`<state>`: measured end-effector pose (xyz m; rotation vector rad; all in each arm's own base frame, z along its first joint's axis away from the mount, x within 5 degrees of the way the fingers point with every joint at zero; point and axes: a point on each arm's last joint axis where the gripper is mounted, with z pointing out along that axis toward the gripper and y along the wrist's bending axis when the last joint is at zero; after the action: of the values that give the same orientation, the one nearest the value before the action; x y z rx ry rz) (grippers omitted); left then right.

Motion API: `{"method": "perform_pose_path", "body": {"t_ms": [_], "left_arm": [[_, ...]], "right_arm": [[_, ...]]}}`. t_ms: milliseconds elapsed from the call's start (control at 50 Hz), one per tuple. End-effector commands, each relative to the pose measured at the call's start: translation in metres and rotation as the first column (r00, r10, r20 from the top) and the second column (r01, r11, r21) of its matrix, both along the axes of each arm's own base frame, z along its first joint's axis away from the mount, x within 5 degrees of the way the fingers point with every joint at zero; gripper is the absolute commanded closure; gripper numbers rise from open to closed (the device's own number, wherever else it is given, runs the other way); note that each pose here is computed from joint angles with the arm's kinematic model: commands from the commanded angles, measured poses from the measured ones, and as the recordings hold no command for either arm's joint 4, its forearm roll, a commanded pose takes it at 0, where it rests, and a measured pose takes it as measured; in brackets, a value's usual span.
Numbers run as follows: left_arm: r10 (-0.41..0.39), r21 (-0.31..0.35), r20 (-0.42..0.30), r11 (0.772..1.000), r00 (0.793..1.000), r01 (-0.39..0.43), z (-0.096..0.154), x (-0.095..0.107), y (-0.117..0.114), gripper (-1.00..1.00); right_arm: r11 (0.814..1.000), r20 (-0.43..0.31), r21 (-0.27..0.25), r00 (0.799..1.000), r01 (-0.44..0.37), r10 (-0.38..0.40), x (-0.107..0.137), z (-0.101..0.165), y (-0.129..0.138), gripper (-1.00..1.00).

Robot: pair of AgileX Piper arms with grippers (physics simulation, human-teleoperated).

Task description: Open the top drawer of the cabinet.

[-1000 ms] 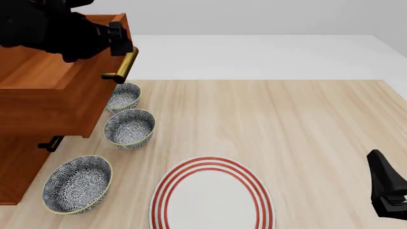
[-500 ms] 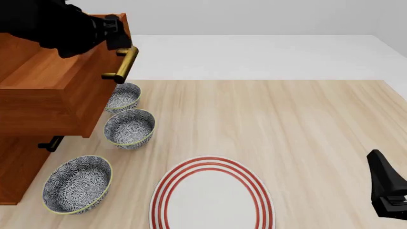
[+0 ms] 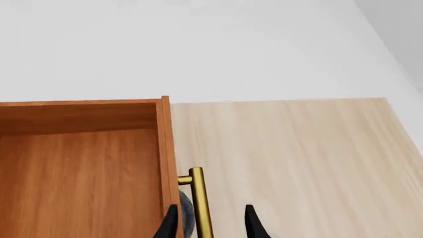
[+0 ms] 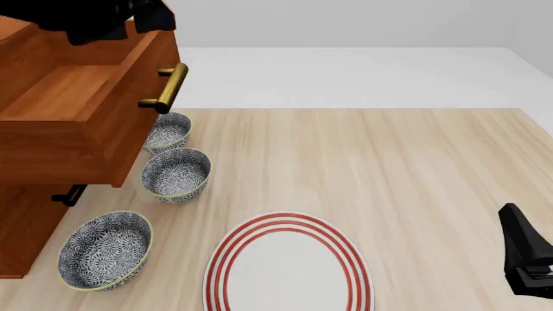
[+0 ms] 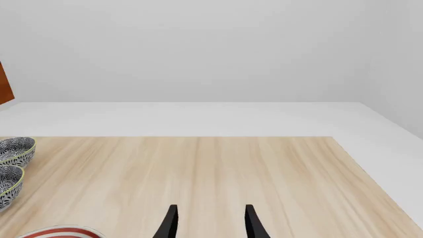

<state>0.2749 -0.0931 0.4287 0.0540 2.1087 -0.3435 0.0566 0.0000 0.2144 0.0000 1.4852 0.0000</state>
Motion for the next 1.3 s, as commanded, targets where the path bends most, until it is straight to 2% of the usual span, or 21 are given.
{"method": "perform_pose_path", "body": {"t_ms": [20, 480, 960, 1300], "left_arm": [[-0.036, -0.018, 0.074, 0.999, 0.997, 0.038, 0.023, -0.010, -0.002, -1.00], [-0.036, -0.010, 0.092, 0.999, 0.995, 0.037, 0.032, -0.017, 0.003, -1.00], [-0.050, -0.017, 0.120, 0.998, 0.992, 0.053, 0.040, -0.033, 0.004, -1.00], [-0.098, -0.030, 0.143, 0.994, 0.985, 0.103, 0.048, -0.049, -0.004, -1.00]], "right_arm": [[1.000, 0.000, 0.000, 1.000, 0.000, 0.000, 0.000, 0.000, 0.000, -1.00], [1.000, 0.000, 0.000, 1.000, 0.000, 0.000, 0.000, 0.000, 0.000, -1.00], [1.000, 0.000, 0.000, 1.000, 0.000, 0.000, 0.000, 0.000, 0.000, -1.00], [1.000, 0.000, 0.000, 1.000, 0.000, 0.000, 0.000, 0.000, 0.000, -1.00]]}}
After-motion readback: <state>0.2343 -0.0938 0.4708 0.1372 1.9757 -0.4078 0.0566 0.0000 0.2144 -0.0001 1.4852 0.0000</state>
